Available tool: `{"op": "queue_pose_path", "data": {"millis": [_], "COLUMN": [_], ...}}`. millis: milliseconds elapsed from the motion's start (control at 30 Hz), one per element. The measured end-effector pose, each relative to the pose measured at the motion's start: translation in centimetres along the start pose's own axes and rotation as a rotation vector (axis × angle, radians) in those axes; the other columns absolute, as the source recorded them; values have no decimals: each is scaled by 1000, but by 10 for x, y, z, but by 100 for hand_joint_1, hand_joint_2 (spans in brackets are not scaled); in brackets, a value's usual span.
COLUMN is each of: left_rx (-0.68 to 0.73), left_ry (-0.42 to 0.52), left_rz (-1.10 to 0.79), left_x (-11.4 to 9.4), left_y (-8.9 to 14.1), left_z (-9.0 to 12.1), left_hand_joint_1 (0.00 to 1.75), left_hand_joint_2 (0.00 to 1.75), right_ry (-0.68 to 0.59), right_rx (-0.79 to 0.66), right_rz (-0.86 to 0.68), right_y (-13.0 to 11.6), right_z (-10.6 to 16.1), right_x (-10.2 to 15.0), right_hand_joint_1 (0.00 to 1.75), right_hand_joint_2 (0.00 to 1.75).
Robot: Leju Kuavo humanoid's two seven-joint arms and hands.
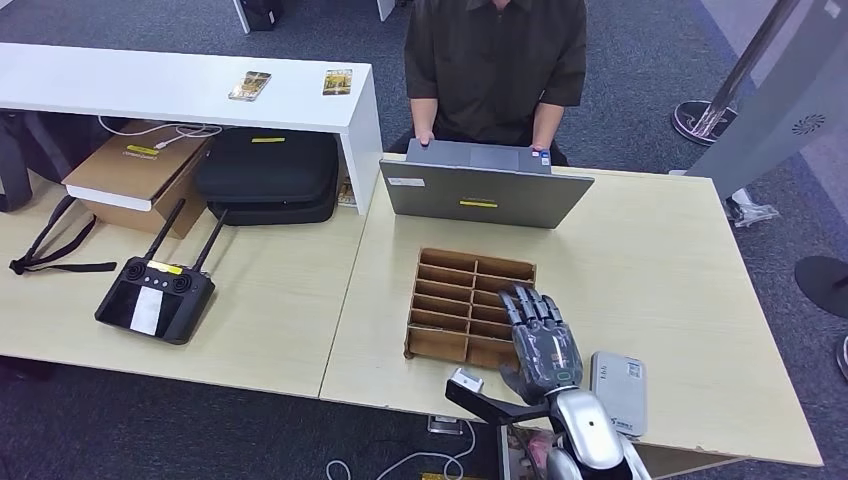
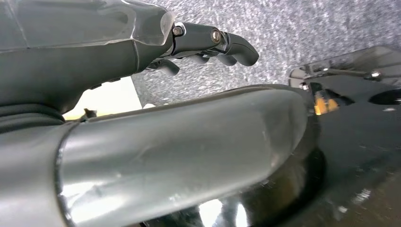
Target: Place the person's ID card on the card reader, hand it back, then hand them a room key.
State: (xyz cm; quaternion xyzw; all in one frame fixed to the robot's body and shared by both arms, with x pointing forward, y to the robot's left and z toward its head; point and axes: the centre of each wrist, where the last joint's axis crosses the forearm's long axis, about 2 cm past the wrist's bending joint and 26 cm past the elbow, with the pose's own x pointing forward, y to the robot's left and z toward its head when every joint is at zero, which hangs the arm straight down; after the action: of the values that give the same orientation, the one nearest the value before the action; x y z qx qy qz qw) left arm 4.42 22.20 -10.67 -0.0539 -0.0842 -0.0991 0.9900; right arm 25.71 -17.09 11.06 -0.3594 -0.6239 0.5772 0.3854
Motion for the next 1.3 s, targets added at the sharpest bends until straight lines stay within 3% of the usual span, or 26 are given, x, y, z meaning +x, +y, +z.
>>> {"op": "queue_pose_path", "data": {"millis": [567,933,1000,1067,1133,1167,1300], "left_rx": [3,9,9,9,10,10,13], "left_ry": [-88,-98,-98,-97,-94,-92,-84], "left_rz": [-16,-1,-1,-3,-6,-8,-16], "left_x": [26,26,26,26,26,27,27], "left_y": [-22,-24,-24,-24,-24,-24,-24], "left_z": [0,1,1,1,1,1,1], "left_hand_joint_1": [0,0,0,0,0,0,0], "left_hand_joint_2": [0,0,0,0,0,0,0], "right_ry": [2,27,32,33,35,37,38], "right_rx": [-3,15,15,15,15,15,14], "right_rz": [6,2,4,5,6,6,5], "right_y": [1,2,2,3,3,3,3], "right_z": [-4,0,2,3,5,6,7], "right_x": [-3,-4,-5,-6,-6,-7,-6], "right_hand_joint_1": [0,0,45,121,159,164,158], "right_hand_joint_2": [175,175,175,175,175,175,175]}}
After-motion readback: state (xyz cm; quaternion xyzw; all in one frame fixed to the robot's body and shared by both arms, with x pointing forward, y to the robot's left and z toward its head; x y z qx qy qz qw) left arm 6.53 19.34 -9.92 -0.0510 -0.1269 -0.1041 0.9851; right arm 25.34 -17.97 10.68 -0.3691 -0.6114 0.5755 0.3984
